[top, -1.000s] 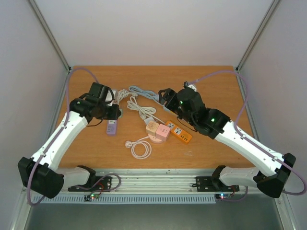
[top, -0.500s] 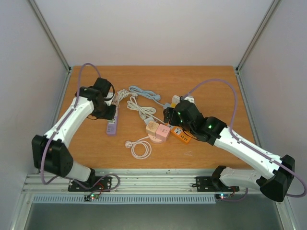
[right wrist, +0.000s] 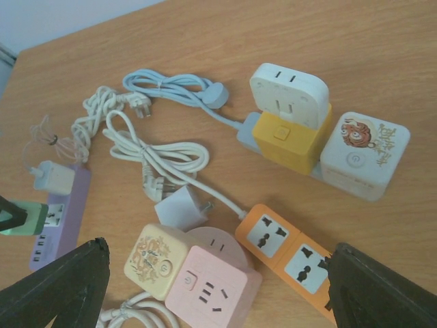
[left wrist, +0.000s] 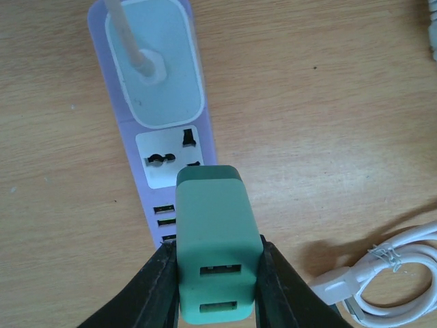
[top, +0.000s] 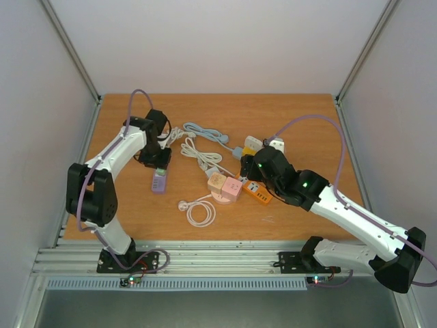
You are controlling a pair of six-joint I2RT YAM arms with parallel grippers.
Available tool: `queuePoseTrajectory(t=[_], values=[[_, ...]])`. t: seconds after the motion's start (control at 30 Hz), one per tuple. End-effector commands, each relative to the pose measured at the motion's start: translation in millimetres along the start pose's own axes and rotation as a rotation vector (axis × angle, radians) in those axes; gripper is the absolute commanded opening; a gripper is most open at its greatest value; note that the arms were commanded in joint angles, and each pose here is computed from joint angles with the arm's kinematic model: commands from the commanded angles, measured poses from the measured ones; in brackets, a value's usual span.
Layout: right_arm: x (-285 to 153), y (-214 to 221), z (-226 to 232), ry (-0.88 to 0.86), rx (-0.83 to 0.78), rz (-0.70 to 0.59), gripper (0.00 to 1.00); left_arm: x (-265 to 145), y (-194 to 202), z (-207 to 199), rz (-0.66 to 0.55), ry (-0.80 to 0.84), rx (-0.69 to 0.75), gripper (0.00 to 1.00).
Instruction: Insert the plug
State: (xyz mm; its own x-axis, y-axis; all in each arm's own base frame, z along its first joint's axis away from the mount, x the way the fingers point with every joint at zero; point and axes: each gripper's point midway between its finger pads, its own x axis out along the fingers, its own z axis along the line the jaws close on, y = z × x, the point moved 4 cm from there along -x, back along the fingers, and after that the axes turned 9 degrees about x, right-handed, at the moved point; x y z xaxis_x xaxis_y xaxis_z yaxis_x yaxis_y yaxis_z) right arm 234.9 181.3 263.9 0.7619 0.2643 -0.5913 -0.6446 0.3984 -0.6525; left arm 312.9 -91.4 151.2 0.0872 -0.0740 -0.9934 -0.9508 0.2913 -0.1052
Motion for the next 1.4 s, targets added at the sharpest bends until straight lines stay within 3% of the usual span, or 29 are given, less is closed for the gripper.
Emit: queuePoseTrajectory(t=[0.0,0.2,1.03,1.17,1.37], values=[[-3.8,-5.4,-11.4,0.051,0.004,-0.042,0.88,1.2,-8.8,5.9,-0.025,0.042,-0.011,0.01],[-3.2,-4.2,-12.0,0.057,0.012,-0.034,0.87,10.2,-12.2,6.2,-0.013,0.086,-0.038,0.00],[0.3,0.9,-13.6,0.089,0.044,0.003,0.87,39.7,-16.8,29.8,0.049,-0.044,-0.135,0.01],[-0.3,1.1,-14.2,0.089,0.045,0.003,0.87,39.3,-16.5,28.6,0.050,-0.036,-0.140,0.09],[-1.0,1.4,-14.2,0.087,0.046,0.007,0.87,26.9,-17.0,24.3,0.022,-0.010,-0.146,0.31]])
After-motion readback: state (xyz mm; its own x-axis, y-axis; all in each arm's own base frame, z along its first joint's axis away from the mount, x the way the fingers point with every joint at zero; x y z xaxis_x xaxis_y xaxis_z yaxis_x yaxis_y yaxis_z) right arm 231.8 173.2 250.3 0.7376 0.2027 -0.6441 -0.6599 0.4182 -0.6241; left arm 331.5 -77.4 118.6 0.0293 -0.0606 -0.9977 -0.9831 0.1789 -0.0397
